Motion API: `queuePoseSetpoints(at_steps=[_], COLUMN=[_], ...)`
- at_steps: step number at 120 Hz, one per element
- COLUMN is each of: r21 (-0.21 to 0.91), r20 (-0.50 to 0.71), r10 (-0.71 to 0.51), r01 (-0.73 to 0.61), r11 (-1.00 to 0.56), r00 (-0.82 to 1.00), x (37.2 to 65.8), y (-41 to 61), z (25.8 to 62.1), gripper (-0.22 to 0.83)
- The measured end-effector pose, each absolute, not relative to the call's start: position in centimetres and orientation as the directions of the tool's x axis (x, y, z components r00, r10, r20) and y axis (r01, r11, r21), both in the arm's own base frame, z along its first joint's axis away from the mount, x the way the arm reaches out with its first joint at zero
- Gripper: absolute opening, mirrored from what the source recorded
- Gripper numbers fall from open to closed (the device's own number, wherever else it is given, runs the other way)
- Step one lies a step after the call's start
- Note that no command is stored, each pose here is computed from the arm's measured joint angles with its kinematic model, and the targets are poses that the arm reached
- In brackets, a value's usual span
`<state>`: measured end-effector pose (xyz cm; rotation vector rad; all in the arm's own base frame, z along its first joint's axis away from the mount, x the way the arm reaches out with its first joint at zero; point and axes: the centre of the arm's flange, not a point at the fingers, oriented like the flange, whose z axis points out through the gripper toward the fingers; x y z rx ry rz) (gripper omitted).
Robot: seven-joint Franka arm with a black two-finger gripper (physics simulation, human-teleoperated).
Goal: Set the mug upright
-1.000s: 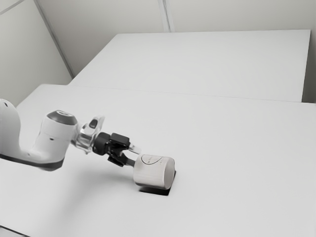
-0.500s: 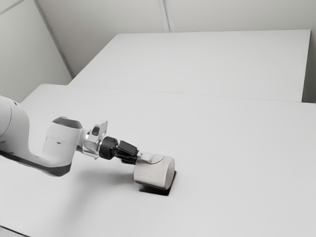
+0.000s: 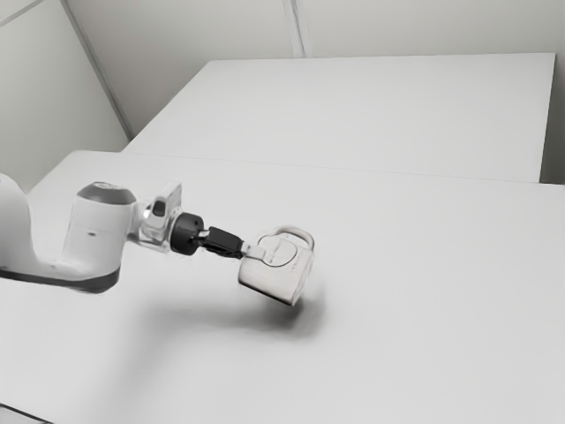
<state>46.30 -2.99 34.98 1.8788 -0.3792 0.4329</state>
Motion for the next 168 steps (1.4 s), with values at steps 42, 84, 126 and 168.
queuePoseSetpoints(at_steps=[42, 84, 126, 168], r21=[0.388, 0.012, -0.045, -0.025], r20=[0.242, 0.008, 0.108, 0.158], r10=[-0.581, -0.498, -0.282, -0.150], r01=[-0.627, -0.498, -0.278, -0.148], r11=[-0.676, -0.867, -0.959, -0.989], r00=[0.777, 0.867, 0.953, 0.976], x=[50.8, 51.8, 51.0, 50.8], y=[-0.4, 1.4, 1.1, 0.6], z=[45.4, 43.5, 37.4, 37.0], gripper=[-0.17, -0.17, -0.17, 0.35])
